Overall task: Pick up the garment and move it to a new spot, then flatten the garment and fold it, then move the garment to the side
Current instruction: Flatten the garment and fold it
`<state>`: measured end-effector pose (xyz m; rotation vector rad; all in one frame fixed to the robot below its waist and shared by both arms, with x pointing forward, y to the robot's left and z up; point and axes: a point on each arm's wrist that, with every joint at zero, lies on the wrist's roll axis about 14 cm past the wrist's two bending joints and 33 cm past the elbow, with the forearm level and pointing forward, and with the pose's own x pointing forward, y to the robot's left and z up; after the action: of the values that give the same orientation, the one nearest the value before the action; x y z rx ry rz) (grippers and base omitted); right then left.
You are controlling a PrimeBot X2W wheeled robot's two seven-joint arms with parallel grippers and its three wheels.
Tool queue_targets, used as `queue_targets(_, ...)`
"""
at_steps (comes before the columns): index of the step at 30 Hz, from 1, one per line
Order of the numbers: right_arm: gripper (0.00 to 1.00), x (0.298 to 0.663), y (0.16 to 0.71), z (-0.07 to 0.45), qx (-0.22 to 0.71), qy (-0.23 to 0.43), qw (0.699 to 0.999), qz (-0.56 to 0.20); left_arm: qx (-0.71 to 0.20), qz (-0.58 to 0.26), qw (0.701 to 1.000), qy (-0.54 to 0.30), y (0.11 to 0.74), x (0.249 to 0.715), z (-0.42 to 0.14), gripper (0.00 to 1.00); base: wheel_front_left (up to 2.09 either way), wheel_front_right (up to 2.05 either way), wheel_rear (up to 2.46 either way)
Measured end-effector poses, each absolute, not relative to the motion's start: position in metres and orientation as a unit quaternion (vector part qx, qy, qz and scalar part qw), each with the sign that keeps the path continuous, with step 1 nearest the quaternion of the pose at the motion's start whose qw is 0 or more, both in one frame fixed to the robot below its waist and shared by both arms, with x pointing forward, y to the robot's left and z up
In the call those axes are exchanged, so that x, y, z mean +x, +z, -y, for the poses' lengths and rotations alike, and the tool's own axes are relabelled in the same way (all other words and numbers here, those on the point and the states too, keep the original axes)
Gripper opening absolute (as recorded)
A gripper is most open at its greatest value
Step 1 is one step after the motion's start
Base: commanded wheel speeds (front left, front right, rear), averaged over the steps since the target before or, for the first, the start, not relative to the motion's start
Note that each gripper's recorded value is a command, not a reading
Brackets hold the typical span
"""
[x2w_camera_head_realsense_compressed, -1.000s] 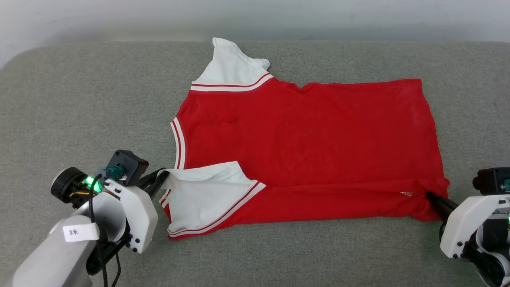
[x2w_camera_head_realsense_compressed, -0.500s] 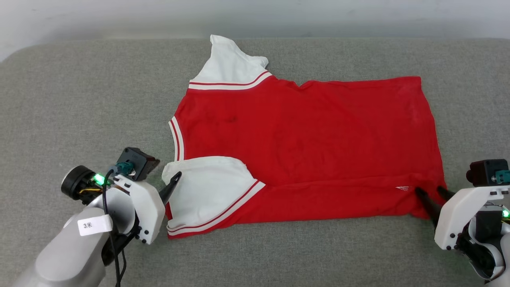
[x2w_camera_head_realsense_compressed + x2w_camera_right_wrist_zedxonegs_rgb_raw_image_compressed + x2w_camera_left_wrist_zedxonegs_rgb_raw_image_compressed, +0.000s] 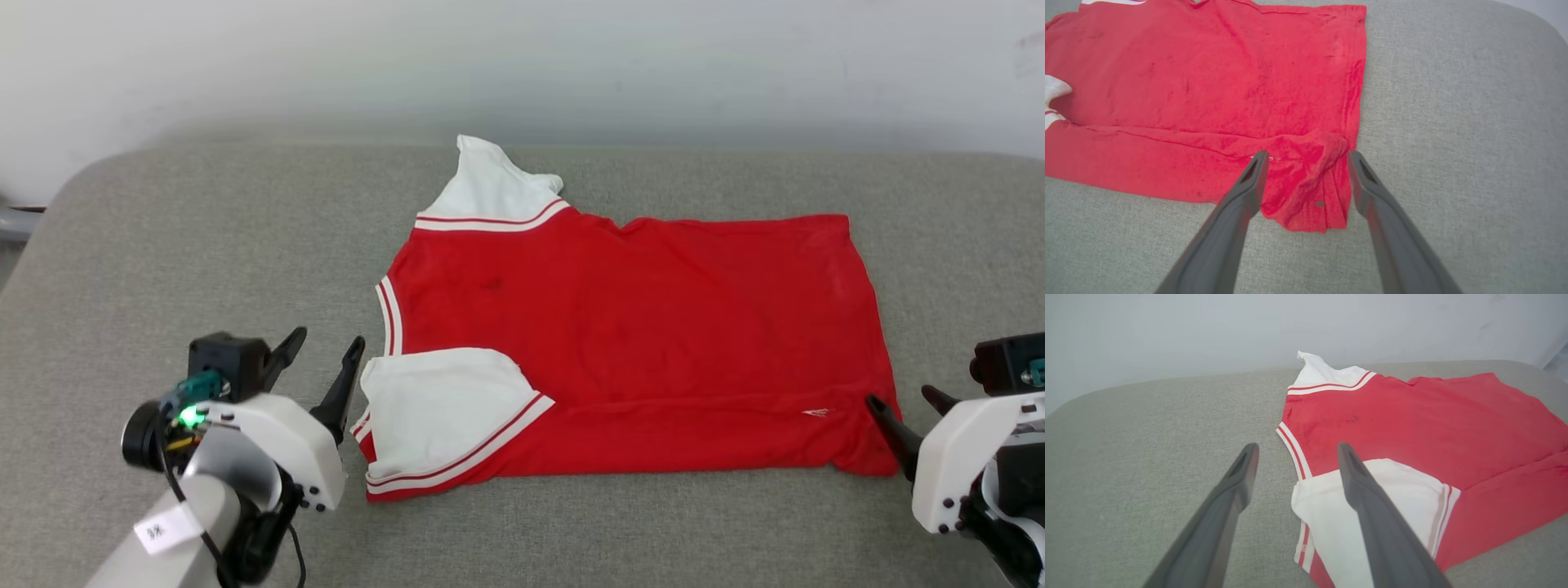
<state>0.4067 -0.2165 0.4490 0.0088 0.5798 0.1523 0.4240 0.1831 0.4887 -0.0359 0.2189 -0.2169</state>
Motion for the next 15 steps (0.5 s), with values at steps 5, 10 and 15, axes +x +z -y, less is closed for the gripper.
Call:
queue_targets(5,1.0,0.391,0.456,0.218,-0.021,0.077,0.95,-0.303,-0.043,-0.127,0.987,-0.091,0.485,0.392,-0.179,1.0,0.0,0.0,0.0)
queue_targets(10,1.0,0.37,0.45,0.218,-0.031,0.073,0.935,-0.346,-0.053,-0.189,0.977,-0.088,0.464,0.362,-0.17,1.0,0.0,0.0,0.0)
queue_targets(15,1.0,0.365,0.457,0.215,-0.029,0.07,0.933,-0.351,-0.045,-0.252,0.962,-0.093,0.445,0.347,-0.166,1.0,0.0,0.0,0.0)
